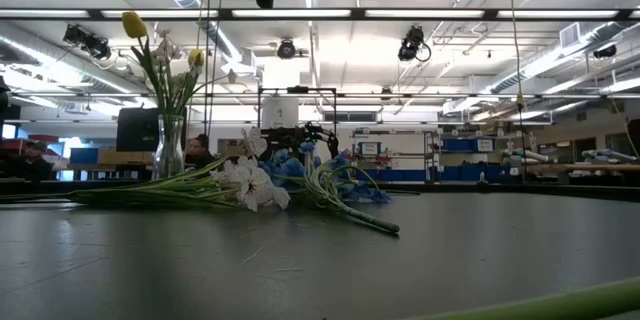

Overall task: Sort flowers into vase by color
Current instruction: Put the white flowers into the transparent vase

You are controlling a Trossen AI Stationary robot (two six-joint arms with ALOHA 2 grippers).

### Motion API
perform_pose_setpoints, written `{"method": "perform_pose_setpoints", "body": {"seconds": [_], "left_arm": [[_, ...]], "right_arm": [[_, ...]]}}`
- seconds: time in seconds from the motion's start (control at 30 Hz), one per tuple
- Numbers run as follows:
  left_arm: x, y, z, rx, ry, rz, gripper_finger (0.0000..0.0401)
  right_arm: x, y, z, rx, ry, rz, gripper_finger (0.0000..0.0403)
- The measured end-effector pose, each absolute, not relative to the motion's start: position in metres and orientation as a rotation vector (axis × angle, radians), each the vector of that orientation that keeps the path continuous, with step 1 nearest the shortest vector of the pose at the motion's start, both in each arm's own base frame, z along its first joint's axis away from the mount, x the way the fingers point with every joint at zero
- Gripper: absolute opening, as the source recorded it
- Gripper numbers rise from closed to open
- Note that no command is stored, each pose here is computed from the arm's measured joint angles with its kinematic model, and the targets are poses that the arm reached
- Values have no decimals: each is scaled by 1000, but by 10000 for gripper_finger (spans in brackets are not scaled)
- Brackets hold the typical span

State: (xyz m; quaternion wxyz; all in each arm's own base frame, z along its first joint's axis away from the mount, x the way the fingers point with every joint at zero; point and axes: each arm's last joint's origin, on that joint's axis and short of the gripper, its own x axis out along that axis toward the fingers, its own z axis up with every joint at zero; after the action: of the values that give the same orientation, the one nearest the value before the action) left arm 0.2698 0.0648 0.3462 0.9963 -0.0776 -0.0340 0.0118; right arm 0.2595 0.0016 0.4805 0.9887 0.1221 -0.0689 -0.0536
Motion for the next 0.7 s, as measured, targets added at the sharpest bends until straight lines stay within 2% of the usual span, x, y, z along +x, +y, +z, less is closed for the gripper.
{"method": "perform_pose_setpoints", "body": {"seconds": [0.13,0.33,0.47,0.7], "left_arm": [[270,65,346,-172,-69,22,276],[270,65,345,-203,-51,22,276],[270,65,342,-219,-26,25,276],[264,63,332,-307,110,43,276]], "right_arm": [[265,2,474,233,-81,-74,102],[288,-2,430,345,233,-144,101],[304,-1,409,413,343,-173,101],[322,-1,376,545,527,-257,101]]}}
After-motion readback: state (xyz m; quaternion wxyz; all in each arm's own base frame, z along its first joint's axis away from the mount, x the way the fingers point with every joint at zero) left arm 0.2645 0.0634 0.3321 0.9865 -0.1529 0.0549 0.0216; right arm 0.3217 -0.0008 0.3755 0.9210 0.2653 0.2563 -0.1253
